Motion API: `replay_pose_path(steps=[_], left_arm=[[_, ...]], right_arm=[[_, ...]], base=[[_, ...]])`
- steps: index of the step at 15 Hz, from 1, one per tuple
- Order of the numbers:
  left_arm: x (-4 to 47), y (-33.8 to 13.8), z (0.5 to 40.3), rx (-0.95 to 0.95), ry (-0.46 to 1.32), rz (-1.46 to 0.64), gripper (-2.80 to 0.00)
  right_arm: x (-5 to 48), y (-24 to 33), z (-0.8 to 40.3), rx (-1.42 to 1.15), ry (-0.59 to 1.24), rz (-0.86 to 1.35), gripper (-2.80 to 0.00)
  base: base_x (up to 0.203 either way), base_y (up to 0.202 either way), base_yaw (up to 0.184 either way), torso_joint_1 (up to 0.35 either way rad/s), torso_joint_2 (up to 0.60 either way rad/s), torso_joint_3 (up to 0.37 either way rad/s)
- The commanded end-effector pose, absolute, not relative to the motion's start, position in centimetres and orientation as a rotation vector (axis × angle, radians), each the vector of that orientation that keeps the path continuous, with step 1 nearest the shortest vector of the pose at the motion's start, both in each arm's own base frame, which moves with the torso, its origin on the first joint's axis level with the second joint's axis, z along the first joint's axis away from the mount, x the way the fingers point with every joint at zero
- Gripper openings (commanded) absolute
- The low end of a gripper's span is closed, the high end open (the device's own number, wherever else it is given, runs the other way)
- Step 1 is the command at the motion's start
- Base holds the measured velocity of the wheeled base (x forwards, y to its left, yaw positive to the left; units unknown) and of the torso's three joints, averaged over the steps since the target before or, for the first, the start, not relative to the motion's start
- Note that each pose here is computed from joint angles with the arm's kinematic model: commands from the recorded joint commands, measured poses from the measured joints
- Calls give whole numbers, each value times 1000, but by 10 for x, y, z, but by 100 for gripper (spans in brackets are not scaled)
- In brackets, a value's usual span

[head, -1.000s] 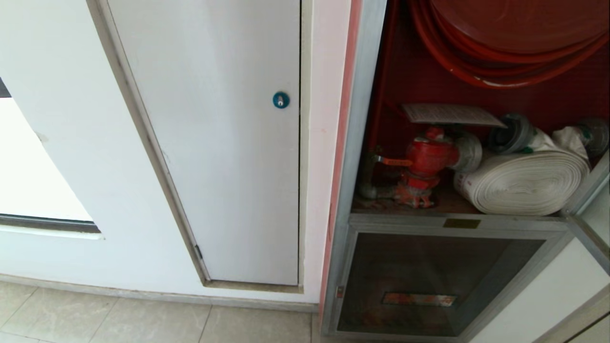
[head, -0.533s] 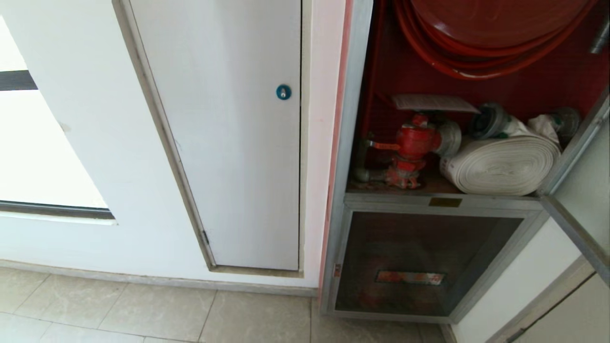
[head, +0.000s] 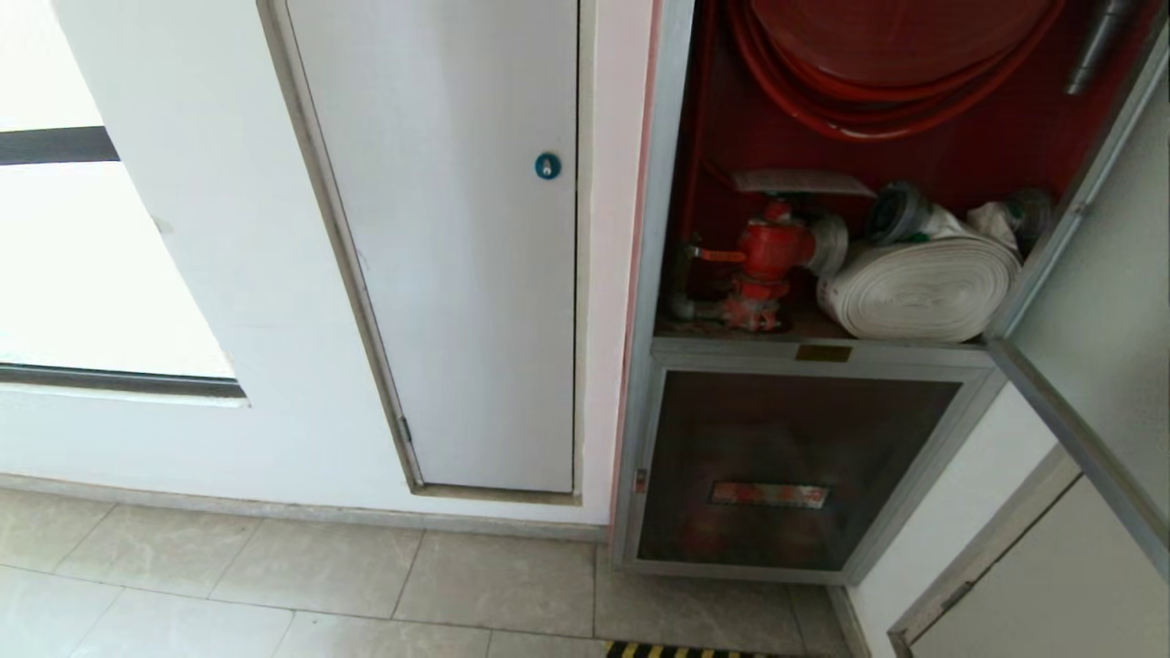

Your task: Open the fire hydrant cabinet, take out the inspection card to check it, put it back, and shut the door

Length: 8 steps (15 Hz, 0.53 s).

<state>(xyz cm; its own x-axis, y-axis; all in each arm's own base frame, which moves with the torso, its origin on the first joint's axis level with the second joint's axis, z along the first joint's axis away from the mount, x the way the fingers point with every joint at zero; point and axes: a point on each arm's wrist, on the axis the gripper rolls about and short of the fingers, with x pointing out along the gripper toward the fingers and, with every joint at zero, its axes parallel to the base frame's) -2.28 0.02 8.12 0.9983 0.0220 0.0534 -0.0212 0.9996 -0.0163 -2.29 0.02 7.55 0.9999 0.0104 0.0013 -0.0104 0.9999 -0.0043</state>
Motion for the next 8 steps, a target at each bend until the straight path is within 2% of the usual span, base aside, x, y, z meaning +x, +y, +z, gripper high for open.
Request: replay_pose_path(steps=[1, 8], left_arm=[[-21, 0, 76, -15, -37, 23, -280], [-21, 0, 76, -15, -37, 23, -280]], right_arm=[[-23, 0, 75, -5, 0, 11, -280], [-23, 0, 75, -5, 0, 11, -280]], base=[[0, 0, 0, 0, 0, 0], [0, 0, 0, 5, 1, -1]])
